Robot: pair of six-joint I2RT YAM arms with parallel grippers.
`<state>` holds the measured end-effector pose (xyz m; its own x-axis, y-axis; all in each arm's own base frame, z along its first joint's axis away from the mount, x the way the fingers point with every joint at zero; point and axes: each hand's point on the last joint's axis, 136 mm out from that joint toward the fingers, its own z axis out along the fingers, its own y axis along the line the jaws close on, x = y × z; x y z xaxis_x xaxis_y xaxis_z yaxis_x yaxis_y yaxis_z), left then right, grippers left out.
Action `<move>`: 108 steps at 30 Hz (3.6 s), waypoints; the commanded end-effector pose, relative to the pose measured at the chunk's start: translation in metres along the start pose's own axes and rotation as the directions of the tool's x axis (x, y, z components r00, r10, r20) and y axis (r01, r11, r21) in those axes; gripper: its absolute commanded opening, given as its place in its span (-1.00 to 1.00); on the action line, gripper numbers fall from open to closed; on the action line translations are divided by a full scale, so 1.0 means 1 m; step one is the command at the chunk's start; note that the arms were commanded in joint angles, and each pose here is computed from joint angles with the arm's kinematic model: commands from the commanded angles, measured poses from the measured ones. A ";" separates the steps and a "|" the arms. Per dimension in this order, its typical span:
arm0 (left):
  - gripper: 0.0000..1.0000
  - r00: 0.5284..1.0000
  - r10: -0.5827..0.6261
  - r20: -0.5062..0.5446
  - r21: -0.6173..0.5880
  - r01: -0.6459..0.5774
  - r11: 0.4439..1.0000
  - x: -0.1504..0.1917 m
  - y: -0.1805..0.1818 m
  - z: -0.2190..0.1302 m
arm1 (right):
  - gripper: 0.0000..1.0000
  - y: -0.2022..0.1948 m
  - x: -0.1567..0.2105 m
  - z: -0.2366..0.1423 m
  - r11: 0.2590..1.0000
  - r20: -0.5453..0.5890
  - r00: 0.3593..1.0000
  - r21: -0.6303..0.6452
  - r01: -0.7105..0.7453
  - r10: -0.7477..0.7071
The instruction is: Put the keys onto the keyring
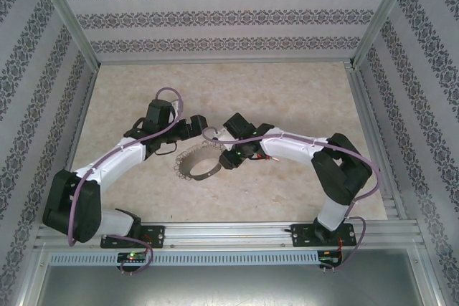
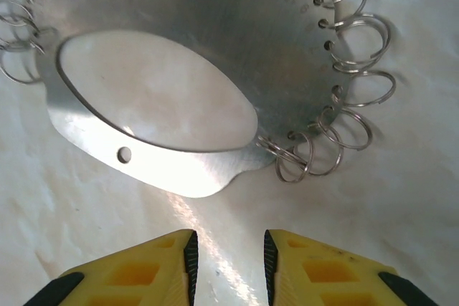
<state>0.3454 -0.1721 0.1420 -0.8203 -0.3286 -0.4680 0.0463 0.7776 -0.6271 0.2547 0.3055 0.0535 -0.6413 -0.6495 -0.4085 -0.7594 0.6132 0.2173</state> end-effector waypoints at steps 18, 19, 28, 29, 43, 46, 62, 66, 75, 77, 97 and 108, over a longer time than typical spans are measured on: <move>1.00 1.000 -0.004 -0.013 -0.002 0.004 1.000 -0.003 0.011 0.002 | -0.31 -0.016 -0.017 0.022 0.980 -0.104 0.980 0.088 0.178 -0.168; 1.00 1.000 -0.004 -0.014 -0.003 0.004 1.000 -0.003 0.011 0.002 | -0.31 -0.016 -0.018 0.023 0.980 -0.103 0.980 0.087 0.180 -0.171; 1.00 1.000 -0.011 -0.013 -0.002 0.011 1.000 -0.004 0.013 0.002 | -0.33 -0.009 -0.018 0.033 0.978 -0.126 0.973 0.061 0.202 -0.193; 1.00 1.000 -0.011 -0.011 -0.001 0.011 1.000 -0.005 0.013 0.003 | -0.32 -0.008 -0.017 0.033 0.977 -0.128 0.972 0.061 0.204 -0.195; 1.00 1.000 -0.020 -0.013 0.003 0.020 1.000 -0.002 0.014 0.004 | -0.70 -0.008 -0.014 0.037 0.976 -0.141 0.970 0.064 0.207 -0.197; 1.00 1.000 -0.023 -0.013 0.005 0.023 1.000 -0.002 0.014 0.003 | -0.88 -0.007 -0.012 0.035 0.977 -0.140 0.971 0.065 0.205 -0.194; 1.00 1.000 -0.015 -0.013 0.047 0.015 0.999 0.002 0.007 -0.003 | -1.00 -0.005 -0.032 0.006 0.968 -0.040 0.976 0.122 0.218 -0.215; 1.00 1.000 -0.023 -0.020 0.054 0.024 0.998 0.005 0.008 -0.002 | -1.00 -0.010 -0.031 0.003 0.964 -0.048 0.975 0.147 0.223 -0.218; 1.00 1.000 -0.022 -0.022 0.080 0.023 0.997 0.006 0.003 -0.003 | -1.00 -0.008 -0.038 0.002 0.976 0.023 0.982 0.124 0.181 -0.185; 1.00 0.999 -0.023 -0.027 0.094 0.025 0.995 0.007 0.002 -0.002 | -1.00 -0.010 -0.040 0.003 0.979 0.053 0.984 0.128 0.161 -0.169; 1.00 0.992 -0.100 -0.074 0.221 0.114 0.969 0.020 -0.008 0.010 | -1.00 -0.014 -0.077 -0.016 0.997 0.569 0.822 0.057 -0.048 0.007; 1.00 0.991 -0.089 -0.103 0.238 0.111 0.965 0.030 -0.006 0.013 | -1.00 -0.019 -0.084 -0.048 0.995 0.691 0.719 0.004 -0.103 0.072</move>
<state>0.3272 -0.1898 0.1231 -0.8752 -0.3511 -0.3328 0.0601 0.6037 -0.7949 0.3083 0.3228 0.0883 -0.4985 -0.2213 -0.8382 -0.6811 0.6981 0.2208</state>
